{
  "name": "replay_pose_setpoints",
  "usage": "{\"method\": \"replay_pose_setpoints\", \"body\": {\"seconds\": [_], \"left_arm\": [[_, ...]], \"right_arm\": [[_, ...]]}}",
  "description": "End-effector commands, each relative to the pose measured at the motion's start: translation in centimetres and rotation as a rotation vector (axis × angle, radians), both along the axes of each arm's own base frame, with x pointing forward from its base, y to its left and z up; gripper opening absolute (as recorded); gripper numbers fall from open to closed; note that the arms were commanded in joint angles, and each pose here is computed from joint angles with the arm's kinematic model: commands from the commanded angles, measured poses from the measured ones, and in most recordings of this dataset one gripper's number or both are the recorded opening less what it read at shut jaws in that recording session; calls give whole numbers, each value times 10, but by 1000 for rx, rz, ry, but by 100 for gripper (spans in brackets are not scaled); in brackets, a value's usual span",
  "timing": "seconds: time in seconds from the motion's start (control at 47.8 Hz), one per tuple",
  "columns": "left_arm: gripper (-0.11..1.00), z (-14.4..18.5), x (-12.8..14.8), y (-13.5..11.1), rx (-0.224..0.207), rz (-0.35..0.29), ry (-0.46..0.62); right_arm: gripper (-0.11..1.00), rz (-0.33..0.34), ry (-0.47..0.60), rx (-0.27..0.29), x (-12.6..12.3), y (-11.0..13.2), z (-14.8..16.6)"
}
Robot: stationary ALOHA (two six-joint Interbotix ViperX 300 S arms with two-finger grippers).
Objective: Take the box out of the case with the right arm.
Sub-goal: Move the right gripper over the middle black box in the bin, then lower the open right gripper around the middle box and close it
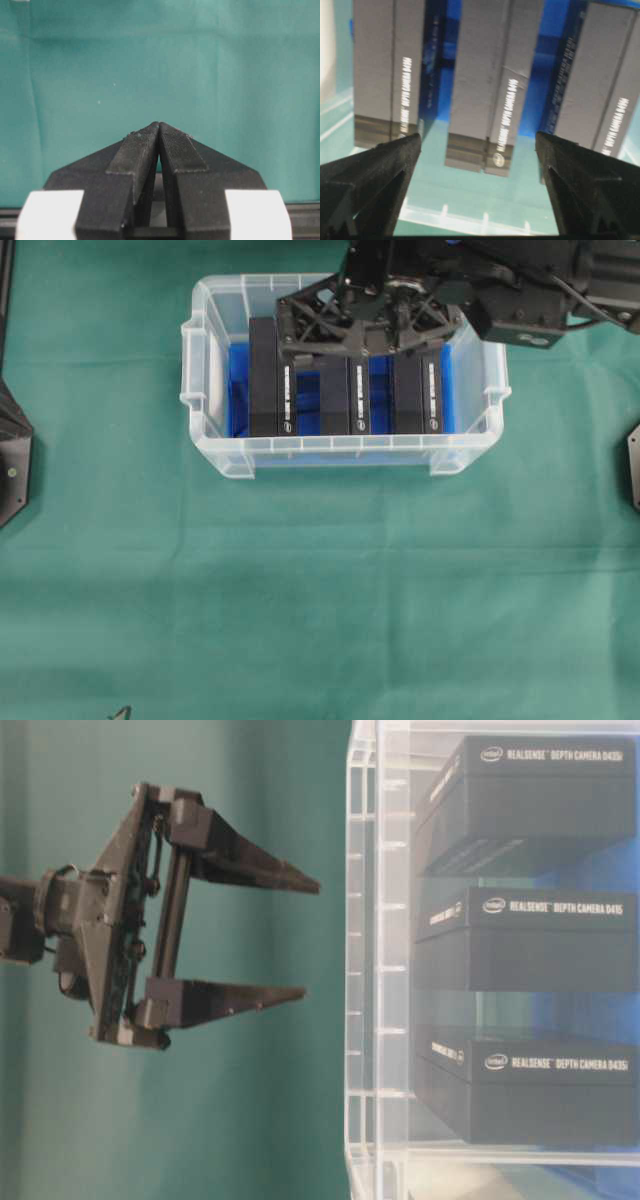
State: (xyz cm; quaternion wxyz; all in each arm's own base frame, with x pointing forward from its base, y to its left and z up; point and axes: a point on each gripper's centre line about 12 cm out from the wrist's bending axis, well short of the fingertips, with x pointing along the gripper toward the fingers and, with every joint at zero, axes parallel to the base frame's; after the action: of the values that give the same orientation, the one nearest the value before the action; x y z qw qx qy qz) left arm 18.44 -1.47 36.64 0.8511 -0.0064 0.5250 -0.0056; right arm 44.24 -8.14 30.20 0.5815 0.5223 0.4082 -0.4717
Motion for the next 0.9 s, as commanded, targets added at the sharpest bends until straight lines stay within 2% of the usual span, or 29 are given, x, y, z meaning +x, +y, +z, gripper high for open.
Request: {"method": "replay_pose_setpoints", "body": {"seconds": [0.0, 0.879], "left_arm": [[0, 10, 0, 0, 1, -5, -32], [0, 10, 1, 0, 1, -5, -32]], "right_arm": [[93, 5, -69, -15, 5, 0, 16], [93, 16, -31, -15, 2, -3, 13]]}}
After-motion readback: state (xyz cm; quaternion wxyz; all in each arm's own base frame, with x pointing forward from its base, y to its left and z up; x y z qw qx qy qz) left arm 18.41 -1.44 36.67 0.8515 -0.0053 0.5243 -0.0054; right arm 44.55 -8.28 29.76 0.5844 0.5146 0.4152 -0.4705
